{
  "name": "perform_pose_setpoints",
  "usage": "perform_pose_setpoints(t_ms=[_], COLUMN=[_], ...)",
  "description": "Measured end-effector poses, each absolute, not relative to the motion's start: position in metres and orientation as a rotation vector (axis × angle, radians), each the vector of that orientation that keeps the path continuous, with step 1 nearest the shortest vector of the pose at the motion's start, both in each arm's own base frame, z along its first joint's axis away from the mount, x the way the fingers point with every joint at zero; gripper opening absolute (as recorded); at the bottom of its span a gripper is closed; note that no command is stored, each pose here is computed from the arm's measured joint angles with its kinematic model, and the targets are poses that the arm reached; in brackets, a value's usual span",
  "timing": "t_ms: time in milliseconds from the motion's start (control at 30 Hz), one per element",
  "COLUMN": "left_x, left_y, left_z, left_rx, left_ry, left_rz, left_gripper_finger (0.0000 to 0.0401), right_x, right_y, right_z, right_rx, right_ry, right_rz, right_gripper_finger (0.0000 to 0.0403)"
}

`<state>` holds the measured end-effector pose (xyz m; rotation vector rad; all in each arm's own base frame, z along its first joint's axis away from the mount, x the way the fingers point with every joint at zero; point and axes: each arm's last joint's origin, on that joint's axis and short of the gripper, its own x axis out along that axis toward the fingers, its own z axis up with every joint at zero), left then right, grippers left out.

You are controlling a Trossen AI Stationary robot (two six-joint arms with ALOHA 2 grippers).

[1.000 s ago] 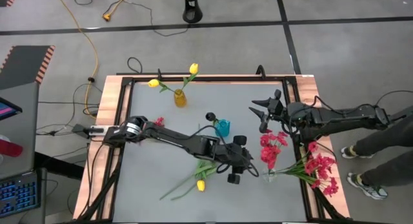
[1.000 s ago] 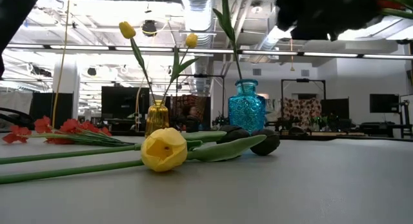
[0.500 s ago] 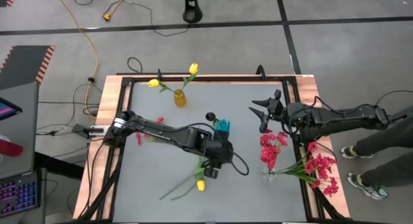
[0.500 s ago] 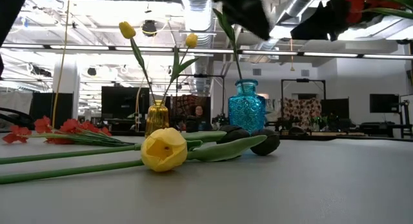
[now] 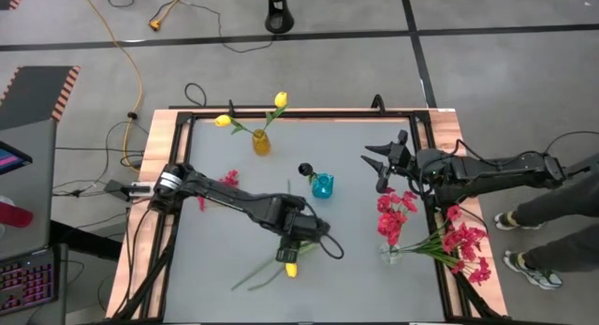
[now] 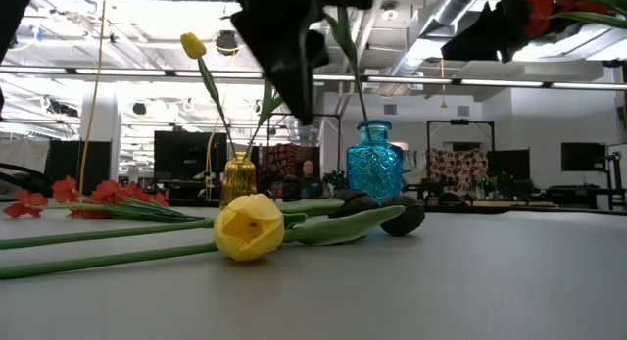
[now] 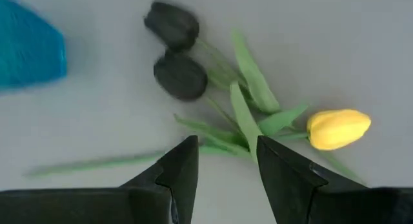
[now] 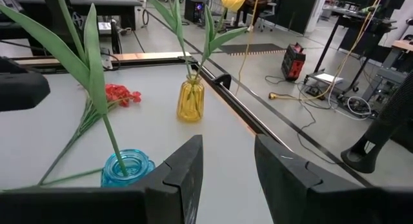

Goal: Sort flowers into vase by color
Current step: Put the left black flower into the blue vase

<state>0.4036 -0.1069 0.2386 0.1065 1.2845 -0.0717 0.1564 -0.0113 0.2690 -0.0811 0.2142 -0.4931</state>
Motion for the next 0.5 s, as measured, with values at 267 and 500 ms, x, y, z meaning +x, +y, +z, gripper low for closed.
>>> perform_pose_setpoints(t_ms=[267, 500], left_x=[0.38, 0.355], left_y=[-0.103, -0.102], left_z=[0.231, 0.214], left_rx=[-0.121, -0.3], left_ry=[1.288, 1.167], left_rz=[0.036, 0.078], left_gripper_finger=[0.0146, 0.0146], right_x=[0.156, 0.156], right_y=[-0.011, -0.011], right_z=[0.269, 0.269], right_rx=[-0.081, -0.078], right_ry=[0.214, 0.213], right_rz=[-0.493, -0.493], right_gripper_finger=[0.0166, 0.0166])
